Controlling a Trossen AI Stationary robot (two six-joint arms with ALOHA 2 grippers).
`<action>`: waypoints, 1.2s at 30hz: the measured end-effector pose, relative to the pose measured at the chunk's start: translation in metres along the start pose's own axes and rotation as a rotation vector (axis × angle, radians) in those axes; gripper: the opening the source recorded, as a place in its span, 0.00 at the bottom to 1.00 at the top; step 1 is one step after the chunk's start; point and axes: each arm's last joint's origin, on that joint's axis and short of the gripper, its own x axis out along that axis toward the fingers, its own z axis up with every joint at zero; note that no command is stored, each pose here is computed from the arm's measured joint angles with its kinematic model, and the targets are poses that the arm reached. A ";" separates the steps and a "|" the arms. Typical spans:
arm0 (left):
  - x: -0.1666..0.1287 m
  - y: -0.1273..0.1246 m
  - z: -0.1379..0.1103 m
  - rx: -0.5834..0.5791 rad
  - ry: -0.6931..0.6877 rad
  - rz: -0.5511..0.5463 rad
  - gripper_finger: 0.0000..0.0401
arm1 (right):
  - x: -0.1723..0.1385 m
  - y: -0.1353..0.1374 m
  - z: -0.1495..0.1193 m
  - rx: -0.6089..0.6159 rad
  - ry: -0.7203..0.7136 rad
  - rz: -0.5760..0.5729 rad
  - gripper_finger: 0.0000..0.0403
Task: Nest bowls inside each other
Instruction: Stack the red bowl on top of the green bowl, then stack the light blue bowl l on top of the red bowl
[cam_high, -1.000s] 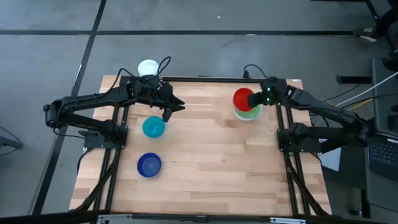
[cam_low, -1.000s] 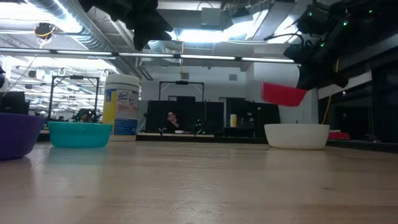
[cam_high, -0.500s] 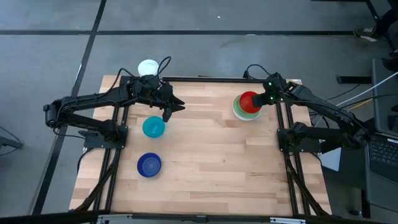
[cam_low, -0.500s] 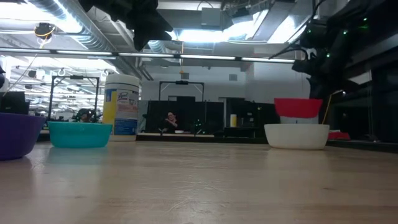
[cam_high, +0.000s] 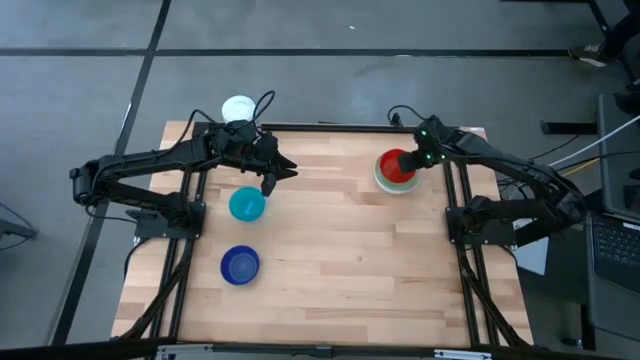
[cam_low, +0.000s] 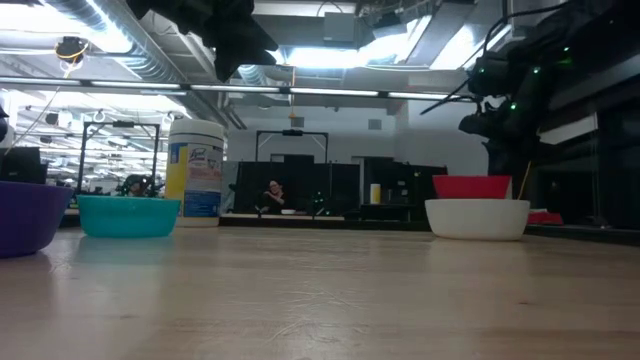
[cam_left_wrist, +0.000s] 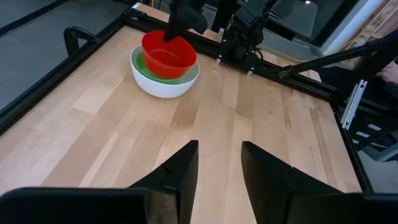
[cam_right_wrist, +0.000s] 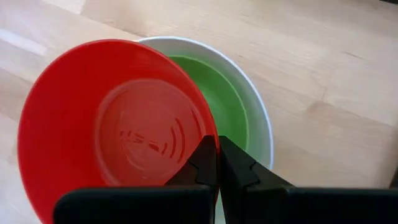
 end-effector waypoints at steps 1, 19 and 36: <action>0.000 0.000 0.000 0.000 0.000 0.000 0.29 | 0.002 0.000 0.001 0.000 0.004 -0.002 0.00; 0.000 0.000 0.000 -0.002 0.005 0.001 0.29 | 0.008 -0.007 0.005 0.008 0.017 -0.022 0.00; 0.000 0.000 -0.001 -0.002 0.005 0.001 0.29 | 0.008 -0.008 0.006 -0.033 0.020 0.019 0.37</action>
